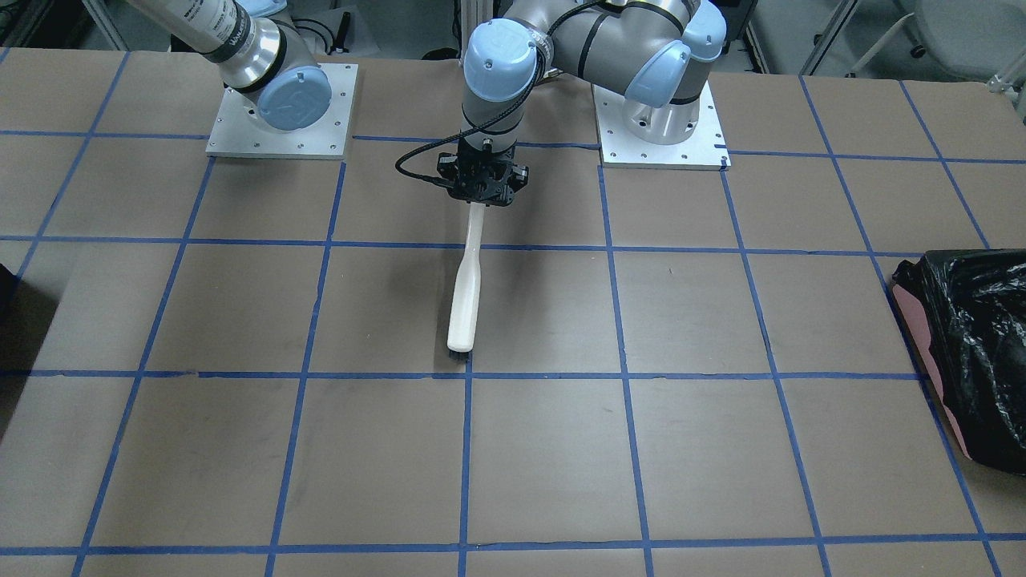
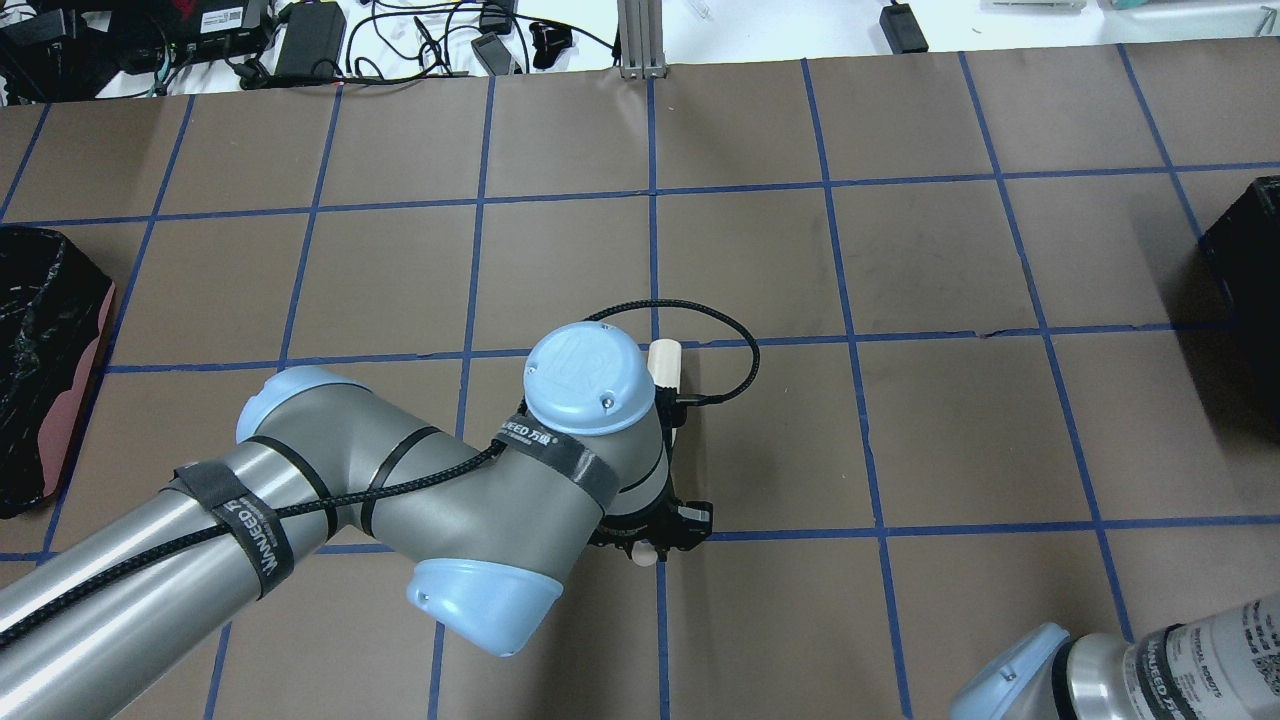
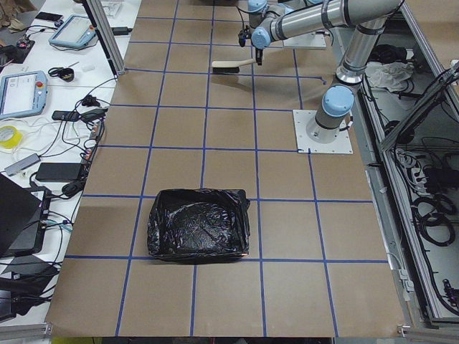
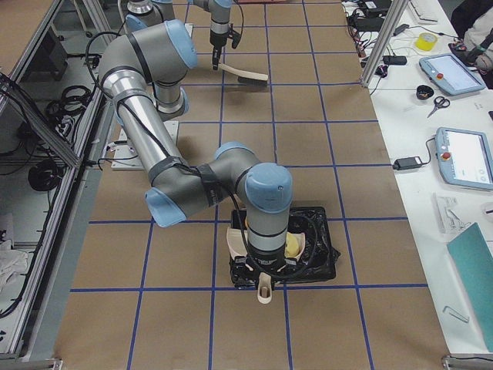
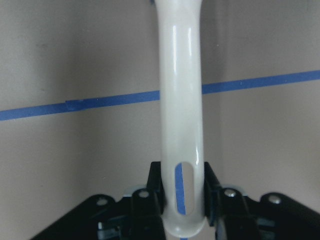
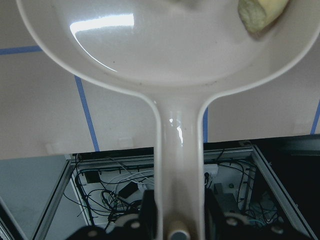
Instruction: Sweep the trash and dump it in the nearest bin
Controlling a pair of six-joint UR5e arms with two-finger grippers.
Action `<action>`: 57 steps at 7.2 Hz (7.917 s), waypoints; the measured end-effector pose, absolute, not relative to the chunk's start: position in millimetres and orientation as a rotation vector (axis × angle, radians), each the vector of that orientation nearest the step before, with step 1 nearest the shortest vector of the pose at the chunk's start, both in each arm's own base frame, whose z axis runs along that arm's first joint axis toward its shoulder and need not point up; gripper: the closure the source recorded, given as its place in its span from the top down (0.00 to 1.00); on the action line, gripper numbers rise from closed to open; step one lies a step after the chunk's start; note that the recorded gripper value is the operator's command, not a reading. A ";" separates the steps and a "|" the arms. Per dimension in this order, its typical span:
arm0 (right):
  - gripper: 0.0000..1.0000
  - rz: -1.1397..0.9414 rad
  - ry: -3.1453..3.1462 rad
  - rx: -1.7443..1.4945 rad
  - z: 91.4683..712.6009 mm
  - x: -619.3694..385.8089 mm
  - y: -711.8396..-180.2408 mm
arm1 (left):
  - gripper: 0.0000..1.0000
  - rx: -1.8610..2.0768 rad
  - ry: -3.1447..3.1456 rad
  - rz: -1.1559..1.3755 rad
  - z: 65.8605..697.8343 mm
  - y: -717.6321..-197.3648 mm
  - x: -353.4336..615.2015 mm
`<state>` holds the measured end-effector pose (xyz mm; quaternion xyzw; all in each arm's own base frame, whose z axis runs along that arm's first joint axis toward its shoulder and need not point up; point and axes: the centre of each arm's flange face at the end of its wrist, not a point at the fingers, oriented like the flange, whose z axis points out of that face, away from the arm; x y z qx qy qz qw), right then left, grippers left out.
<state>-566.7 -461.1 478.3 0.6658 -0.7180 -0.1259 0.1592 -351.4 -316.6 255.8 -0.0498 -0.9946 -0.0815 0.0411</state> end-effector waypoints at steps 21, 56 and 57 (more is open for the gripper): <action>0.00 -0.730 -1.984 1.606 479.5 -489.6 -481.6 | 1.00 0.300 -3.111 0.170 487.0 -527.8 -99.4; 0.00 -0.033 -3.082 0.204 267.8 354.5 -561.9 | 1.00 -0.083 -3.148 0.042 487.8 -470.1 -132.1; 0.00 -0.036 -3.092 0.200 268.0 355.5 -561.7 | 1.00 -0.110 -3.143 0.050 489.9 -469.7 -130.3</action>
